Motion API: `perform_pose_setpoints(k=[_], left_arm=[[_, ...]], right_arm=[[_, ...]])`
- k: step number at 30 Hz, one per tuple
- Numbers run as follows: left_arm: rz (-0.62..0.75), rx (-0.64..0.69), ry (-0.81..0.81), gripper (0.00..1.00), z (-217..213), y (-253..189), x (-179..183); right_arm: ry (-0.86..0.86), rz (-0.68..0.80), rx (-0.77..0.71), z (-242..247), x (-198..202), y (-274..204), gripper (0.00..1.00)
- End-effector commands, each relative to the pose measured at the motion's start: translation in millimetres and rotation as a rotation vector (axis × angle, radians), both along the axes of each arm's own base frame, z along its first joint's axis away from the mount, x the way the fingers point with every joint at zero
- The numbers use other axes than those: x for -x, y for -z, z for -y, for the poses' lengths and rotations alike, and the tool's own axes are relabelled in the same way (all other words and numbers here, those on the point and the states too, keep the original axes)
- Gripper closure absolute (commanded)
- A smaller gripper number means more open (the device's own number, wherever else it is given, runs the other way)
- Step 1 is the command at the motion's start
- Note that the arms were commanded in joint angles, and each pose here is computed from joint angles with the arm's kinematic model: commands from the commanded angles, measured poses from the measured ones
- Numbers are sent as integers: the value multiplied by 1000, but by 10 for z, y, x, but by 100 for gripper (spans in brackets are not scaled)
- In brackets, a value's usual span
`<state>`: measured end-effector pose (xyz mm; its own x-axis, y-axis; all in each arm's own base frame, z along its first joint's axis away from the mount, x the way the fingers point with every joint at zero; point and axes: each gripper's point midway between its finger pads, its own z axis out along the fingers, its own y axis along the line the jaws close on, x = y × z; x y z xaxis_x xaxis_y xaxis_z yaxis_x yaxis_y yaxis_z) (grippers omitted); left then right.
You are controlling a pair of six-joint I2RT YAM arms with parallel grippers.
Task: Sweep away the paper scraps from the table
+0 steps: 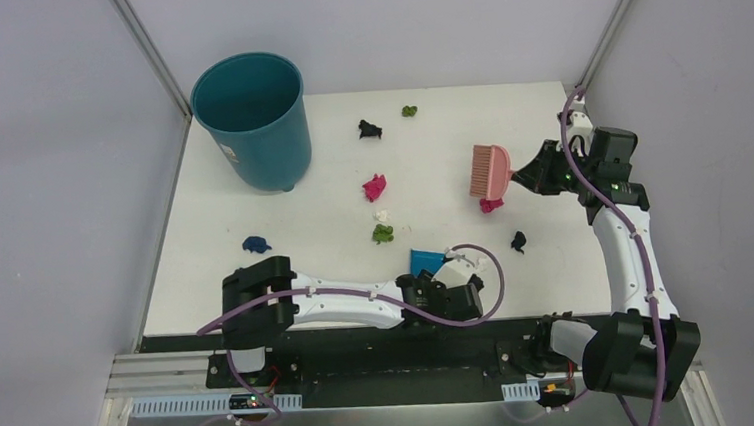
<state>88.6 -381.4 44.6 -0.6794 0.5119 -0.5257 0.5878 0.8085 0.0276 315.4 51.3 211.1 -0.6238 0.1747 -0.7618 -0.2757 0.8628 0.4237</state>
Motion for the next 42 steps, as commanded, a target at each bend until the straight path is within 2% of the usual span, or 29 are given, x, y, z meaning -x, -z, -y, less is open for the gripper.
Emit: perform_pose_setpoints(k=[1, 3, 6, 18, 22, 26, 29, 34, 39, 42], left_arm=[[-1, 44, -31, 46, -3, -113, -4], [-11, 38, -27, 49, 0, -72, 12], [-19, 42, -13, 59, 26, -57, 26], [-27, 41, -5, 64, -14, -50, -10], [-24, 37, 24, 76, -52, -93, -27], [3, 31, 45, 84, -139, -237, -86], [27, 13, 75, 87, -229, -376, -157], [51, -23, 197, 100, -305, -634, -236], [12, -81, 342, 100, -445, -722, -208], [5, -117, 397, 100, -584, -651, -209]], right_arm=[[-14, 76, -5, -8, -55, -185, 100], [-13, 77, -5, -6, -54, -190, 100], [-28, 81, -9, -27, -42, -191, 100], [-45, 79, -18, -52, -37, -189, 100], [-45, 79, -18, -52, -37, -190, 100], [-52, 81, -14, -54, -35, -197, 100], [-53, 96, 35, 0, -50, -218, 100], [-62, 95, 121, 84, -9, -330, 100], [-206, 84, 306, 156, 300, -630, 100], [-367, 26, 384, 137, 625, -709, 100]])
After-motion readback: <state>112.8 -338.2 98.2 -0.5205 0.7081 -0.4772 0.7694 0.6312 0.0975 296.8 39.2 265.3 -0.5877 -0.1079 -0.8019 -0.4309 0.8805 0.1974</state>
